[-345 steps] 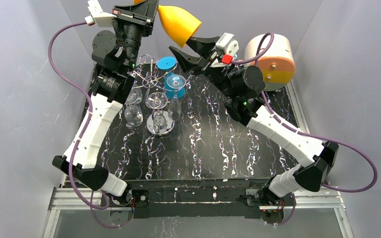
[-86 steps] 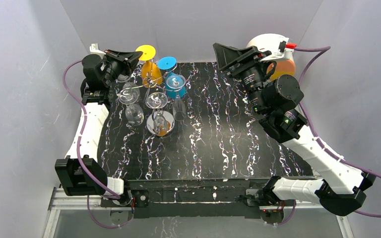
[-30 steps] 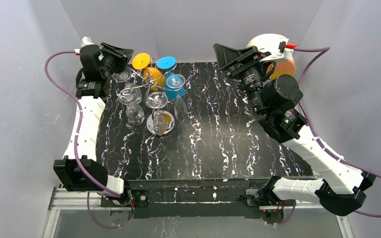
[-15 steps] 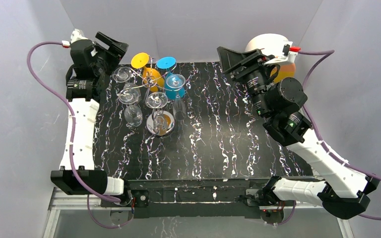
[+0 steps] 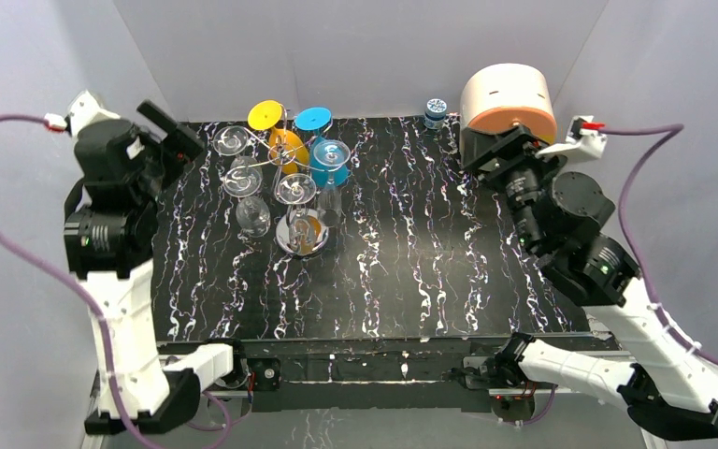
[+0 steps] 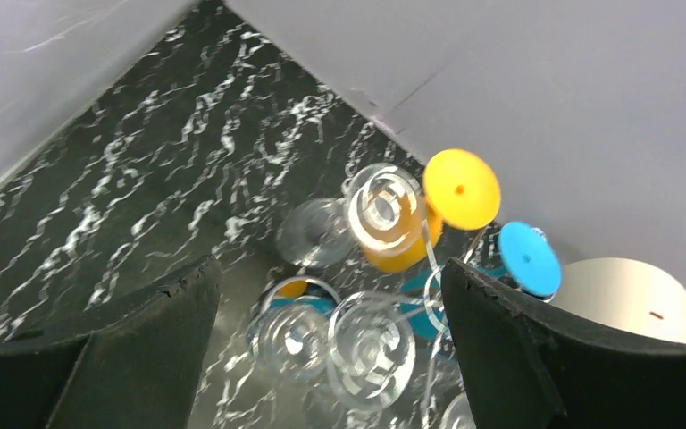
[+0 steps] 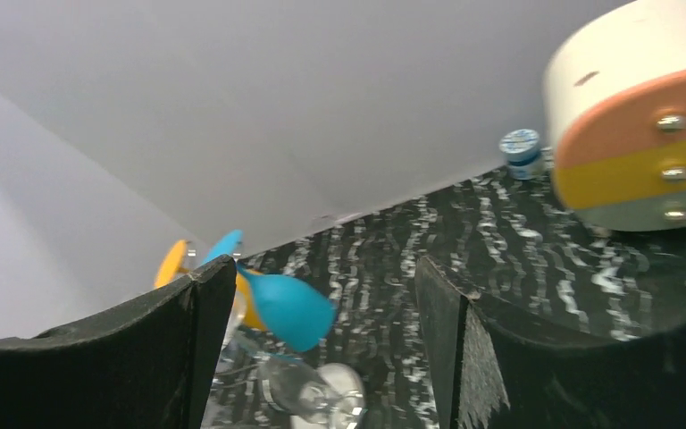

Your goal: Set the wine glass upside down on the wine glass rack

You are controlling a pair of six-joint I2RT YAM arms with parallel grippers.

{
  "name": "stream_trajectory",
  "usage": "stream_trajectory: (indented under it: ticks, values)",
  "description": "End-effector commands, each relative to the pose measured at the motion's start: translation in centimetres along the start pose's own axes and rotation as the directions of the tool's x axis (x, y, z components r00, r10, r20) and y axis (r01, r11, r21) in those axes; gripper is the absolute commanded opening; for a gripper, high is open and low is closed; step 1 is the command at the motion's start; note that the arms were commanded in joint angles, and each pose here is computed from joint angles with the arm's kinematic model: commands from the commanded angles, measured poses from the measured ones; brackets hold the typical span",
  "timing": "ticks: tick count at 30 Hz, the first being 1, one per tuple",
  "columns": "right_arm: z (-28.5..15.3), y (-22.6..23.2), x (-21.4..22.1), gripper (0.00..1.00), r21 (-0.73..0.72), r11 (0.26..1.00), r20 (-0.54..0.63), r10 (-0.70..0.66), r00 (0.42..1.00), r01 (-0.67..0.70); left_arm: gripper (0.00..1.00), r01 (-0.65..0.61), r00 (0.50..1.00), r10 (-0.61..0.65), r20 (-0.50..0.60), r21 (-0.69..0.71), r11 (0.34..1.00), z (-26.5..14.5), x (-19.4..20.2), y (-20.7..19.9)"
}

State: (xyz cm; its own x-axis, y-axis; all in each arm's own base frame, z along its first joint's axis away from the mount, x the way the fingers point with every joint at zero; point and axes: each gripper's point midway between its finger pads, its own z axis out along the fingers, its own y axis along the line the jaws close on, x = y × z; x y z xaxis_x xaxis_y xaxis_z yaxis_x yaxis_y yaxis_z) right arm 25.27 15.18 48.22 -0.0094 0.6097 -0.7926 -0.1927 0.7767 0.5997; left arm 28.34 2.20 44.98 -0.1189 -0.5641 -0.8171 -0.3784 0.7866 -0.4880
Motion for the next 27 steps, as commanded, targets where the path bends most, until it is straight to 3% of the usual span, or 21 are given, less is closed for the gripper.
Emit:
stream_trajectory:
  ticks: [1, 3, 14, 20, 27]
  values:
    - [-2.2, -5.6, -1.1, 0.82, 0.18, 0.969, 0.011, -0.173, 0.985, 0.168, 0.91, -0.085, 0.996, 0.086, 0.0, -0.122, 0.989, -4.7, 1.2, 4.9]
    - [-2.9, -6.8, -2.4, 0.83, 0.222, 0.954, 0.035, -0.217, 0.976, 0.204, 0.98, -0.122, 0.992, 0.124, 0.019, -0.079, 0.989, -6.2, 1.2, 5.0]
    - [-5.1, -7.5, -9.1, 0.85, 0.287, 0.923, 0.178, -0.314, 0.932, 0.256, 0.98, -0.214, 0.969, 0.214, 0.126, -0.018, 0.977, -10.7, 0.1, 5.8]
    - [-5.5, -7.1, -11.7, 0.98, 0.313, 0.901, 0.224, -0.376, 0.899, 0.299, 0.98, -0.227, 0.953, 0.23, 0.196, -0.038, 0.973, -13.3, -2.1, 6.1]
    - [-6.4, -7.0, -14.2, 0.99, 0.327, 0.899, 0.284, -0.388, 0.877, 0.292, 0.98, -0.259, 0.945, 0.264, 0.194, -0.054, 0.965, -14.9, -2.2, 6.9]
